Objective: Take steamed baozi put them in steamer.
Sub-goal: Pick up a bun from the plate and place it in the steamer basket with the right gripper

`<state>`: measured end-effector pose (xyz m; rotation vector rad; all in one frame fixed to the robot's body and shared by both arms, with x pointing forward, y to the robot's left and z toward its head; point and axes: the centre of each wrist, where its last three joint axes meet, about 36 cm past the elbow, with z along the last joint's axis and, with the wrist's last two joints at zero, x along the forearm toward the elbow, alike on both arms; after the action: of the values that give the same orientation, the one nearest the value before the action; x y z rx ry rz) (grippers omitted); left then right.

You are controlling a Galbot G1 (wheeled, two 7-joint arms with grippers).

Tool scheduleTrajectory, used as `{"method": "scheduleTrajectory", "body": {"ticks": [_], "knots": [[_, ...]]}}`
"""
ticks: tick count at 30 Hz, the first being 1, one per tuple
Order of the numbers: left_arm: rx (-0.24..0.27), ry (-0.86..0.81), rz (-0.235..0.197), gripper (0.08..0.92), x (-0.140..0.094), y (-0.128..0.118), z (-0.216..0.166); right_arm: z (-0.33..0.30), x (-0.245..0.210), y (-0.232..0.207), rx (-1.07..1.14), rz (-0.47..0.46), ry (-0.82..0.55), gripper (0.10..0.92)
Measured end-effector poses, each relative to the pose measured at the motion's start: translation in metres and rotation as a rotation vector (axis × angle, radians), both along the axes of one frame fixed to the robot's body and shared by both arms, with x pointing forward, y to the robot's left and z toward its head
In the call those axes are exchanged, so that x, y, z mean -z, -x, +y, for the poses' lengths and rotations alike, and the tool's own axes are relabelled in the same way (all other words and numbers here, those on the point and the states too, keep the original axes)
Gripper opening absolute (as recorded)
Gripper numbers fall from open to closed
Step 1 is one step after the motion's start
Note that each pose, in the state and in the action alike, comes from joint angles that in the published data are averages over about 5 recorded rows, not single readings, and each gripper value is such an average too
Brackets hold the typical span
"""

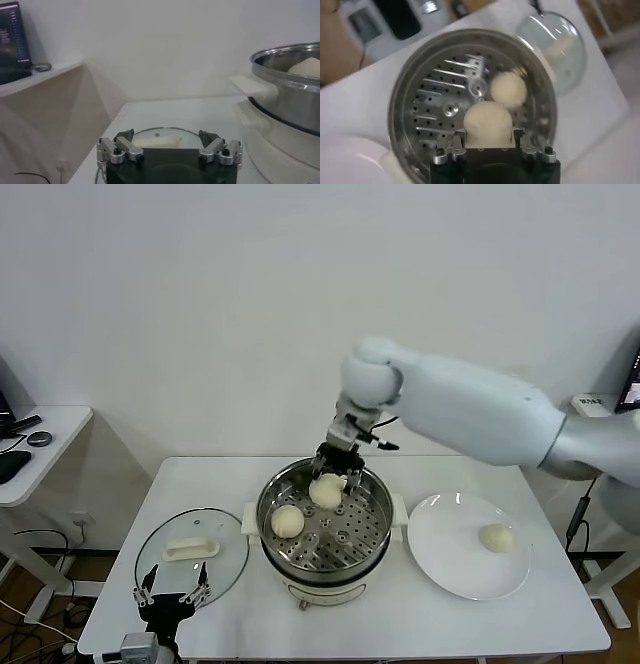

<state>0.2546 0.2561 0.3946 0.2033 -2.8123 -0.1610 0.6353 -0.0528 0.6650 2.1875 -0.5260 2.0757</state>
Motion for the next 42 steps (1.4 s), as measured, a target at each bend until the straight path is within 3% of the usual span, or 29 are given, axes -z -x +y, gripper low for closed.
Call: {"method": "scheduleTrajectory", "body": {"ticks": [14, 31, 34, 42], "knots": [[-0.002, 0.001, -0.006, 0.823, -0.001, -0.002, 0.001, 0.055, 0.058, 0.036, -0.316, 0.021, 0.096, 0.565], [-0.007, 0.011, 0.0, 0.823, 0.001, -0.001, 0.0, 0.069, 0.077, 0.052, -0.376, 0.061, 0.118, 0.57], [-0.008, 0.012, -0.002, 0.823, 0.001, -0.001, 0.0, 0.068, 0.075, 0.054, -0.369, 0.066, 0.113, 0.606], [-0.006, 0.018, -0.006, 0.823, 0.0, -0.003, -0.002, 0.059, 0.054, 0.053, -0.322, 0.043, 0.091, 0.804]]}}
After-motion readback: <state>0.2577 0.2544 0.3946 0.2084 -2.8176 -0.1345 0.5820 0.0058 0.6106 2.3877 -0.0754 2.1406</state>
